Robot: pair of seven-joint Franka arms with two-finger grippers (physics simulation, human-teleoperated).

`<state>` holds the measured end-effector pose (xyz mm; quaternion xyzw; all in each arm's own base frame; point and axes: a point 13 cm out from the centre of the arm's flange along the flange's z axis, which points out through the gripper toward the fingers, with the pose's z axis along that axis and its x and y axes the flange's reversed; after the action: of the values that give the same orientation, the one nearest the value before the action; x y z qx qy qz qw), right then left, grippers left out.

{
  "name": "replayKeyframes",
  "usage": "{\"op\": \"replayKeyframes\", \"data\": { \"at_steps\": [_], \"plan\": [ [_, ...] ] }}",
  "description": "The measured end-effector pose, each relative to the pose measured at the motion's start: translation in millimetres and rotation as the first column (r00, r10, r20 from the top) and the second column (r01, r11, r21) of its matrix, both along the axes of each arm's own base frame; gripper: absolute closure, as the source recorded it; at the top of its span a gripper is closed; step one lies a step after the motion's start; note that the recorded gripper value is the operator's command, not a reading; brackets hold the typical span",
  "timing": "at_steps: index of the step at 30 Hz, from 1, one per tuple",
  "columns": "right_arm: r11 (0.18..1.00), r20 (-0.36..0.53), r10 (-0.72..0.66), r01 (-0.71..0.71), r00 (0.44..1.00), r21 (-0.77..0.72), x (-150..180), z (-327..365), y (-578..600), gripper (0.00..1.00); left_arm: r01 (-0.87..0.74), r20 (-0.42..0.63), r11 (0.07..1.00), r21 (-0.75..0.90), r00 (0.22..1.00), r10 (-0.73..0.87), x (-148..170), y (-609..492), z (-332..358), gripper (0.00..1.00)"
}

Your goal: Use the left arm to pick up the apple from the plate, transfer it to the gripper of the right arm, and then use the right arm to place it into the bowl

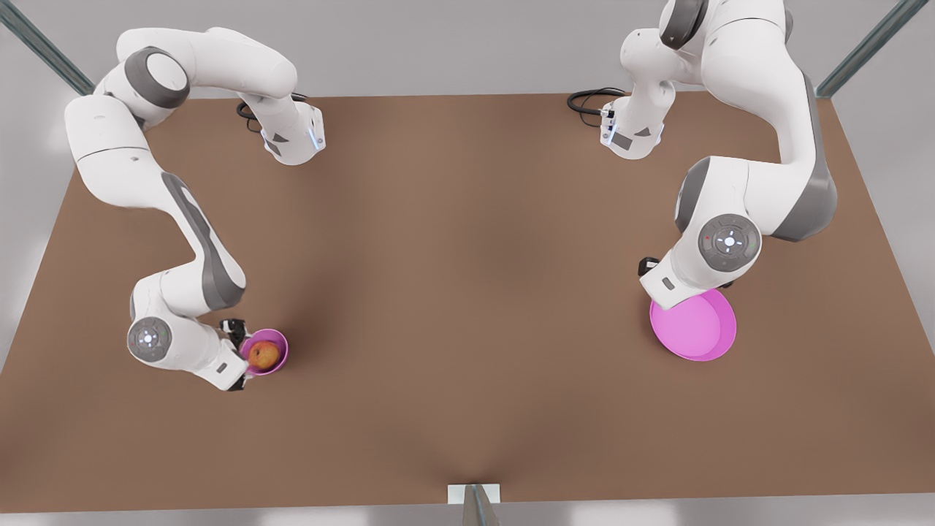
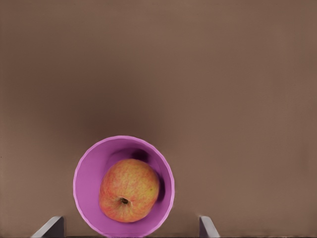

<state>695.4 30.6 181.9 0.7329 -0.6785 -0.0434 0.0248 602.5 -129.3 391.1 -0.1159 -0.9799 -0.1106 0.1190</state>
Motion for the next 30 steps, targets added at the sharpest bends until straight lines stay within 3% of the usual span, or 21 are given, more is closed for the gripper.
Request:
{"op": "replayKeyframes", "data": {
  "at_steps": [6,7,10,13,17,22,30],
  "plan": [
    [0.944,-0.073,-0.282,0.263,0.957,-0.200,-6.1,54.8,-9.7,0.00,-0.005,0.001,1.000,0.001,1.000,0.005,-0.2,-0.1,0.0,0.00],
    [0.910,-0.058,-0.335,0.307,0.940,-0.278,-7.0,66.3,-14.5,0.00,-0.006,0.001,1.000,0.002,1.000,0.006,-0.3,-0.1,0.0,0.00],
    [0.758,0.108,-0.493,0.487,0.863,-0.433,-17.7,158.4,-28.9,0.00,-0.008,0.001,1.000,0.002,1.000,0.008,-0.4,-0.2,0.0,0.00],
    [0.637,0.165,-0.652,0.652,0.740,-0.411,-71.8,234.3,-40.4,0.00,-0.010,0.001,1.000,0.002,1.000,0.010,-0.4,-0.1,0.0,0.00],
    [0.539,0.126,-0.777,0.754,0.617,-0.375,-130.3,246.7,-39.6,0.00,-0.012,0.001,1.000,0.003,1.000,0.012,-0.5,-0.2,-0.1,0.00],
    [0.440,0.103,-0.861,0.830,0.499,-0.344,-140.7,241.6,-30.4,0.00,-0.014,0.001,1.000,0.002,1.000,0.014,-0.6,-0.4,-0.1,0.00],
    [0.310,0.127,-0.922,0.895,0.366,-0.321,-139.7,243.5,-29.0,0.00,-0.016,0.002,1.000,0.002,1.000,0.016,-0.6,-0.5,-0.1,0.00]
  ]
}}
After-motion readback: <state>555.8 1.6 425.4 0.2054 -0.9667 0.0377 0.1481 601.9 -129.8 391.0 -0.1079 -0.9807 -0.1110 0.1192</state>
